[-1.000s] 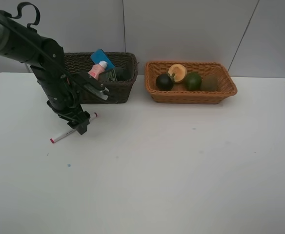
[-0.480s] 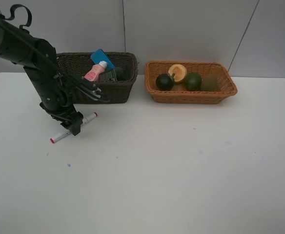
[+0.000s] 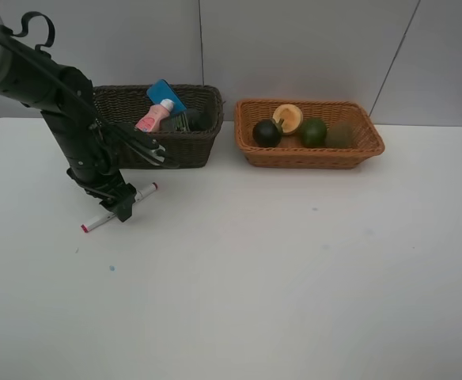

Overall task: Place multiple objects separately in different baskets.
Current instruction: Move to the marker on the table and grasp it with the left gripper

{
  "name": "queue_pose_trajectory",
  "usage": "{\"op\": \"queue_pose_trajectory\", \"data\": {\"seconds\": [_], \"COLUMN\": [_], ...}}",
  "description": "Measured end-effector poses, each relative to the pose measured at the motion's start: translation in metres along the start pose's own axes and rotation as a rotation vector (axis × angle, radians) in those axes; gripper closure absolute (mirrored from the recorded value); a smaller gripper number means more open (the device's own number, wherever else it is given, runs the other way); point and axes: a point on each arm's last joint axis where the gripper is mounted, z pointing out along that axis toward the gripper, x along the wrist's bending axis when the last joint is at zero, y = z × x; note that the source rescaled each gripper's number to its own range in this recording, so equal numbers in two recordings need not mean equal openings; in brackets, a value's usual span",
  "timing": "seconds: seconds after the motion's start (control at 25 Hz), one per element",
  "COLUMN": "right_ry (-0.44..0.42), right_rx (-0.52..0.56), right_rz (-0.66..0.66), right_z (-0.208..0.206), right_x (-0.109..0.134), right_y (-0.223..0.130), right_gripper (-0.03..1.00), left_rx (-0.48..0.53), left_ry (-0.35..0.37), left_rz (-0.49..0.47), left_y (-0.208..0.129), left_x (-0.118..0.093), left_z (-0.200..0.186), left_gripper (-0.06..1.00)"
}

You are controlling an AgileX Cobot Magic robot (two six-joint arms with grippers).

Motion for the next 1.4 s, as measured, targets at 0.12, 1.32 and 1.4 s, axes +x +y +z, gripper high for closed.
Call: {"op": "queue_pose_trajectory", "data": {"seconds": [0.12,1.32,1.4], "right_ry": [0.0,0.0,0.0], "right_rx": [0.0,0.0,0.0], "right_rz": [0.0,0.0,0.0], "right_z": [0.0,0.0,0.0], "right_x": [0.0,0.0,0.0], "right_y": [0.0,0.0,0.0], "right_gripper": [-0.03,-0.03,-0.03], "left_rx": [-0.001,0.034,0.035], "left_ry": [-0.006,-0.069,-0.07], "left_rz": [-0.003,0.065,0.071], "left_y": [0.001,-0.002,-0.002], "left_x": [0.0,-0.006,-0.006], "left_z": [-0.001,0.012,0.012], "left_gripper": [-0.02,-0.02,-0.02]}}
